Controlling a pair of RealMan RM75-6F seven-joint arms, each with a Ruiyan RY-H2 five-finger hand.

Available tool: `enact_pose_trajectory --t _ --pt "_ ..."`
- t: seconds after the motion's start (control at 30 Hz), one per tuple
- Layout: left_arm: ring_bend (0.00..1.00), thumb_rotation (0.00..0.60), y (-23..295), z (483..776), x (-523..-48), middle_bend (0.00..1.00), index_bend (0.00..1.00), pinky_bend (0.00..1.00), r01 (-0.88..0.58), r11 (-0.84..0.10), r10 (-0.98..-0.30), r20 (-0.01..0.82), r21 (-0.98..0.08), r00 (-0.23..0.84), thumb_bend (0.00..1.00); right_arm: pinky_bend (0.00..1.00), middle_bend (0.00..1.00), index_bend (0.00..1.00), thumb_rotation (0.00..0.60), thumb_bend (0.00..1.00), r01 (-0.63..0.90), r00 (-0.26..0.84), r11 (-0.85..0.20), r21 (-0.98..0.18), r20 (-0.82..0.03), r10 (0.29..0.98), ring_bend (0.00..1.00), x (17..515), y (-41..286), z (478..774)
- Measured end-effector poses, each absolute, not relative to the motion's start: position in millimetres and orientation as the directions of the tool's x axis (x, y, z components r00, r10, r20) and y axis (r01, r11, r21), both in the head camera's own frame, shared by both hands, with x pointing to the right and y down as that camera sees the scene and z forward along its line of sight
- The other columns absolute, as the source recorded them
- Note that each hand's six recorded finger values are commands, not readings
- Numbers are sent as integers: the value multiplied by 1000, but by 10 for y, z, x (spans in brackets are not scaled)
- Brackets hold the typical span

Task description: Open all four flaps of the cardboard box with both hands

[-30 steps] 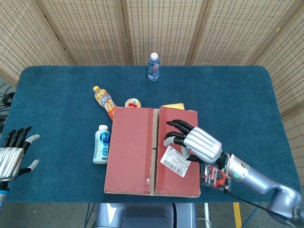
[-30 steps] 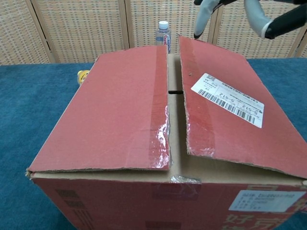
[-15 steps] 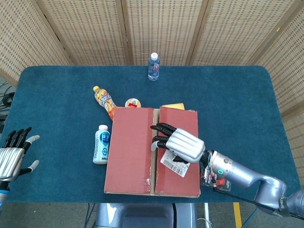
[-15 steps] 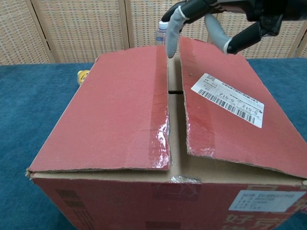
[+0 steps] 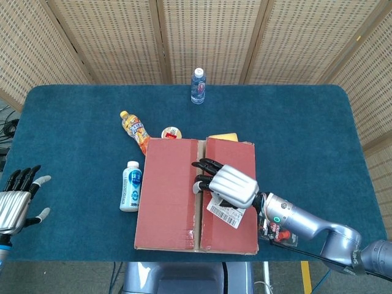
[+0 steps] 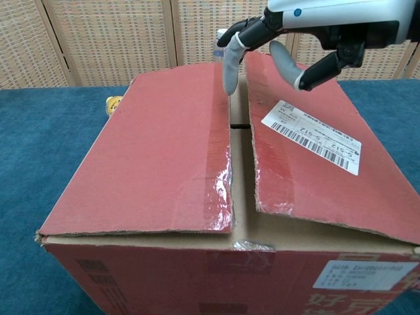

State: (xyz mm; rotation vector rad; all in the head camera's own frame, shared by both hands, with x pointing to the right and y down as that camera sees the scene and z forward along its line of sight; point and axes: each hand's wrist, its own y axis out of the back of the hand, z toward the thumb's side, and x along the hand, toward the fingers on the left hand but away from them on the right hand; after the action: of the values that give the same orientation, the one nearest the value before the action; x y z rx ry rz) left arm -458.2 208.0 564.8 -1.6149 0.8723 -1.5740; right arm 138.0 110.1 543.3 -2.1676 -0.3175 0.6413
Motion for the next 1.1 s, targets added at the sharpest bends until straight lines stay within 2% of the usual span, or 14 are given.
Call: enact_pose_trajectory --t 0.37,0.6,0.83,1.1 --pt "43 584 2100 5649 -4584 44 208 19 -8 -536 -844 535 -844 36 274 62 362 402 600 1000 -31 826 -587 -809 -352 440 14 1424 1116 5505" --pt "43 584 2100 5648 -4580 44 207 19 -11 -538 -843 537 -843 40 274 63 412 441 600 1000 -44 818 -571 -820 -358 450 15 1464 1109 5524" --pt "43 584 2090 5641 -4560 44 207 19 -14 -537 -843 536 -844 44 273 62 486 477 600 1000 -40 811 -561 -827 -355 465 60 1522 1096 5510" --pt "43 584 2072 5623 -4522 44 208 19 -20 -531 -847 530 -847 54 274 62 515 492 600 1000 -29 799 -529 -848 -338 497 75 1641 1022 5407"
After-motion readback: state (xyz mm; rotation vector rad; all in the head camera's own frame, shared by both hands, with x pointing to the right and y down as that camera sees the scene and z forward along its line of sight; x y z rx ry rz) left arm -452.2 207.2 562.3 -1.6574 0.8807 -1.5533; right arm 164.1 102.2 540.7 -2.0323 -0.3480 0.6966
